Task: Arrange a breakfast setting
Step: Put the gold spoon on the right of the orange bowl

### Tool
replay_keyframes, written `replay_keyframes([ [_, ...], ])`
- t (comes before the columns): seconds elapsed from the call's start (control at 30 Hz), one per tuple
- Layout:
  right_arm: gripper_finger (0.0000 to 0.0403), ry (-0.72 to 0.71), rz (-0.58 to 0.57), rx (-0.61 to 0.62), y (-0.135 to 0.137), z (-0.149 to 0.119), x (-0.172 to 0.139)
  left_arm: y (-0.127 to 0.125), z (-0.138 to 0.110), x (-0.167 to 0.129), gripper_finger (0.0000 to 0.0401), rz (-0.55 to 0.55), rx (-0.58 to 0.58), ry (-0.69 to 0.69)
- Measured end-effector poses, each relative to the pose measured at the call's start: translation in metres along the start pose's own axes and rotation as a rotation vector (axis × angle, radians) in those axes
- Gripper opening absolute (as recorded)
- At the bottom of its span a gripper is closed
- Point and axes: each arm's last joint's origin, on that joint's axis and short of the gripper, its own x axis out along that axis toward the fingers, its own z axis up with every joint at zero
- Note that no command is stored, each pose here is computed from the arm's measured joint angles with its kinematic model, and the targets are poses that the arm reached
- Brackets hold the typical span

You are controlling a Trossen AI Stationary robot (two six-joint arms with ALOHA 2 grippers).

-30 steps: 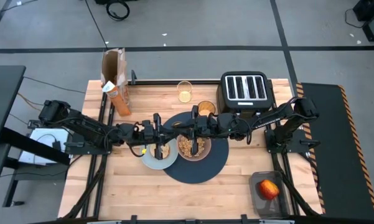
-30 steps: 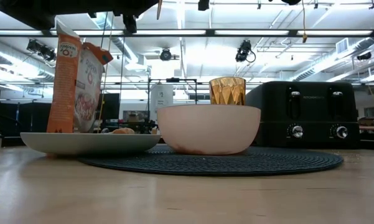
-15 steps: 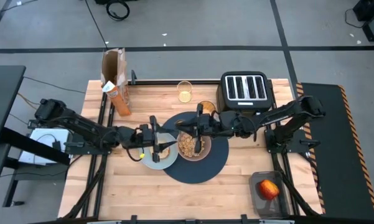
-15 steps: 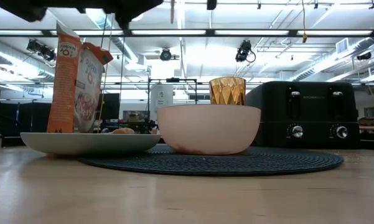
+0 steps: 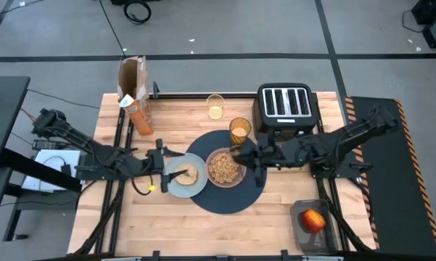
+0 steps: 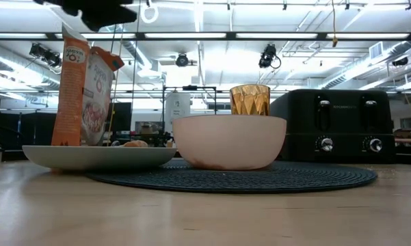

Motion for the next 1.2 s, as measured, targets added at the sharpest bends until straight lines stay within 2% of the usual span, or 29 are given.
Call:
replay_keyframes([
  [0.2,0.0018,0.150,-0.170,0.213,-0.007,-0.029,-0.022,-0.012,-0.010,-0.010,0.0279,-0.064,-0.012,0.075],
  [0.47,0.0018,0.331,-0.446,0.532,-0.039,-0.083,-0.038,-0.025,-0.011,-0.021,0.0279,-0.136,-0.008,0.068],
  [0.73,0.0018,0.378,-0.632,0.738,-0.075,-0.123,-0.038,-0.035,-0.017,-0.014,0.0279,-0.139,0.009,0.079],
  [0.83,0.0018,0.363,-0.639,0.841,-0.081,-0.140,-0.034,-0.040,-0.021,-0.011,0.0279,-0.142,0.019,0.089],
  [1.0,0.0018,0.323,-0.668,0.940,-0.090,-0.162,-0.024,-0.046,-0.029,-0.007,0.0279,-0.144,0.052,0.119],
  [1.2,0.0018,0.310,-0.716,0.989,-0.105,-0.174,-0.001,-0.047,-0.030,-0.005,0.0279,-0.145,0.067,0.117],
])
